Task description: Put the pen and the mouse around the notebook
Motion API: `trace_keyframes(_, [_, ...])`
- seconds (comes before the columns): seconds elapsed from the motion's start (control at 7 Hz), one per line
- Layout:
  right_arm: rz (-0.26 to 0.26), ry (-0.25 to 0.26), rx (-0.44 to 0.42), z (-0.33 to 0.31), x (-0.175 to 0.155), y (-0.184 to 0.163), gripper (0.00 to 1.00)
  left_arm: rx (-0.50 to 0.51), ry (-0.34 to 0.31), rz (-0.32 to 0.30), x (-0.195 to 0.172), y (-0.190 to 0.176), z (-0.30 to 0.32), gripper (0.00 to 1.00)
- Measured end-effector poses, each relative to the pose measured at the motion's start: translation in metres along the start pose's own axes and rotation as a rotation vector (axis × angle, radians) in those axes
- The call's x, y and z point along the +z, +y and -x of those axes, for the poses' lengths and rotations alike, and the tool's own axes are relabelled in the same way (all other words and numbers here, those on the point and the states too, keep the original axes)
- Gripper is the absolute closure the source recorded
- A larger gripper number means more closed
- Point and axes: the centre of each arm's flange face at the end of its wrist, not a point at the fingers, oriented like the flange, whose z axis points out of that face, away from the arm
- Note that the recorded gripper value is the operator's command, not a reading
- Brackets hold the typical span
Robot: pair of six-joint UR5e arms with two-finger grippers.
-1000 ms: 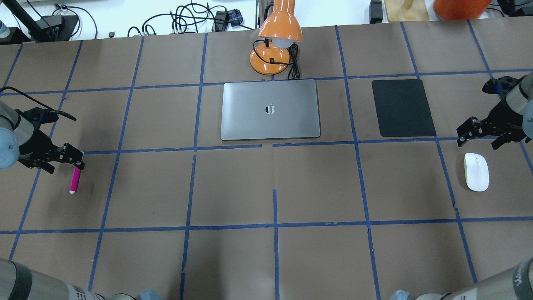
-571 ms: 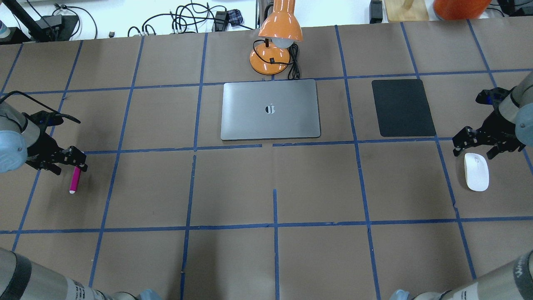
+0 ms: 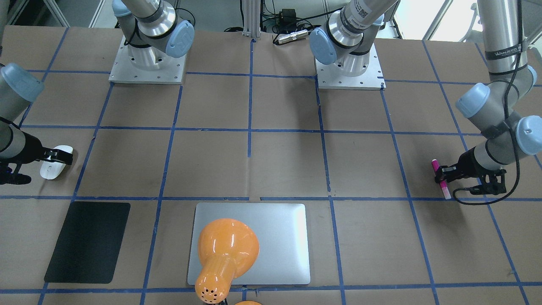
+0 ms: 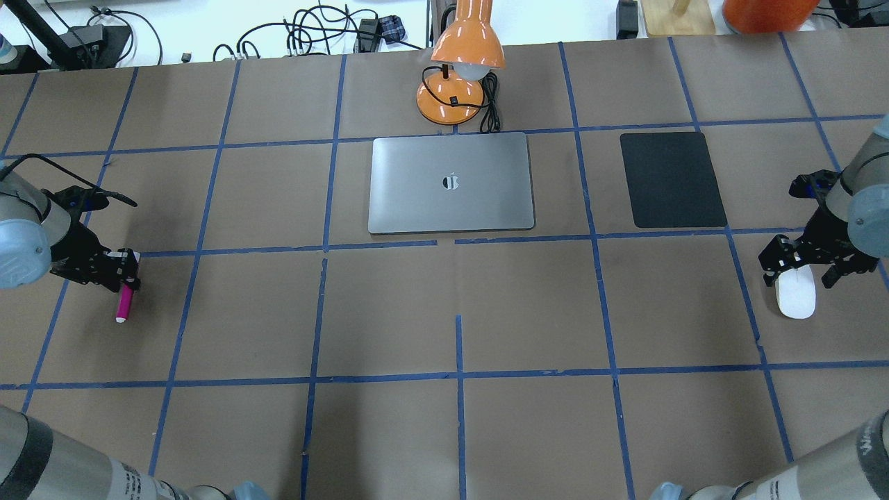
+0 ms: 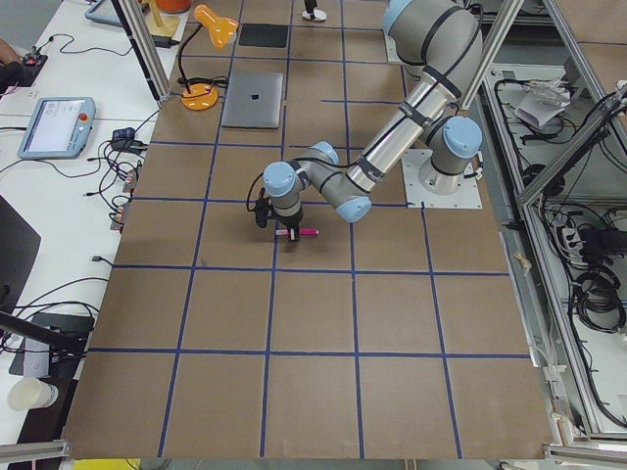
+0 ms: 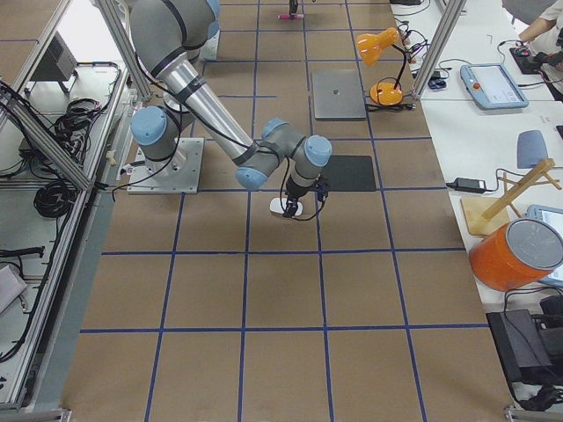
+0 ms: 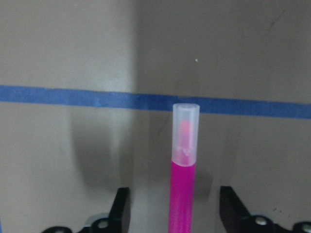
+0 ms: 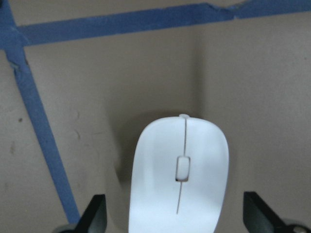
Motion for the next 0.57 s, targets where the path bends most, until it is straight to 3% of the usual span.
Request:
trace_keyframes(0.14, [-0.002,-0.003,-0.001,0.000,0.001,-0.001,0.13,-0.006,-0.003,0.004,0.000,0.000,0.000,1.00])
trace_keyframes(0.43, [-0.001,-0.005,-0.002,0.000,0.003,-0.001,0.18,-0.021,-0.055,0.021,-0.007,0.003,0.005,1.00])
trace_keyframes(0.57, [0.002,-0.006,-0.003,0.000,0.005,-0.002,0.29,-0.037,-0.099,0.007,-0.026,0.002,0.010,1.00])
